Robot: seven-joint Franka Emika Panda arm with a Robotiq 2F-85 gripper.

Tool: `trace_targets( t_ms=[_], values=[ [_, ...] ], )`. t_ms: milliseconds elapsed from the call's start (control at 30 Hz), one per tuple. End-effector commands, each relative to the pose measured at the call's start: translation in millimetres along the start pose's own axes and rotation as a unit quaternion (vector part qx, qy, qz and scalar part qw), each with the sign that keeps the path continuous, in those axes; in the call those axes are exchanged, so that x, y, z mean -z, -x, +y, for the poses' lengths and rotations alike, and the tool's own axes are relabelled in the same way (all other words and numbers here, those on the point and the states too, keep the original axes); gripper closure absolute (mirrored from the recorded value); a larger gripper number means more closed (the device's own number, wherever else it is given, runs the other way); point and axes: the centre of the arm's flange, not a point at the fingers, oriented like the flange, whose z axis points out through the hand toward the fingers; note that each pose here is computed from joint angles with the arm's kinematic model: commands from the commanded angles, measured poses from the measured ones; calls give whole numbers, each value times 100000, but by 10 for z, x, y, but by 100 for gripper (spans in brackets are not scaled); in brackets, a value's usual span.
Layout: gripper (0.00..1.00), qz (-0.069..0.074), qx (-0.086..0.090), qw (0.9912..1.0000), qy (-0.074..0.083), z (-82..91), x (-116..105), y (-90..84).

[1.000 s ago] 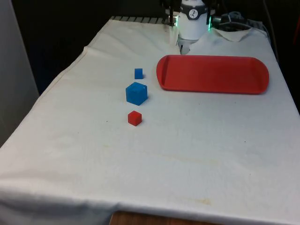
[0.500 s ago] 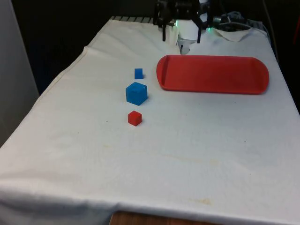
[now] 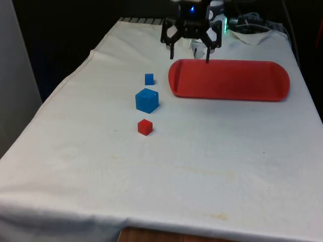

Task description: Pick up the largest block and place it onto the tray.

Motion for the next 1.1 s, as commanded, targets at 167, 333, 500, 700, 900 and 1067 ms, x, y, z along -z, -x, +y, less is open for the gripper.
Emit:
trace_targets(
  t_ms=[167, 333, 500, 700, 900, 1067],
  values=[
    [0, 593, -92, 99992, 1088, 25, -220, -15],
    [0, 440, -231, 99983, 1778, 40, -343, -27],
    [0, 88, -352, 99971, 2377, 60, -449, -34],
    [0, -299, -486, 99957, 2865, 88, -570, -39],
    [0, -559, -491, 99945, 3222, 99, -674, -37],
    [0, -985, -491, 99929, 3603, 106, -761, -40]
  ],
)
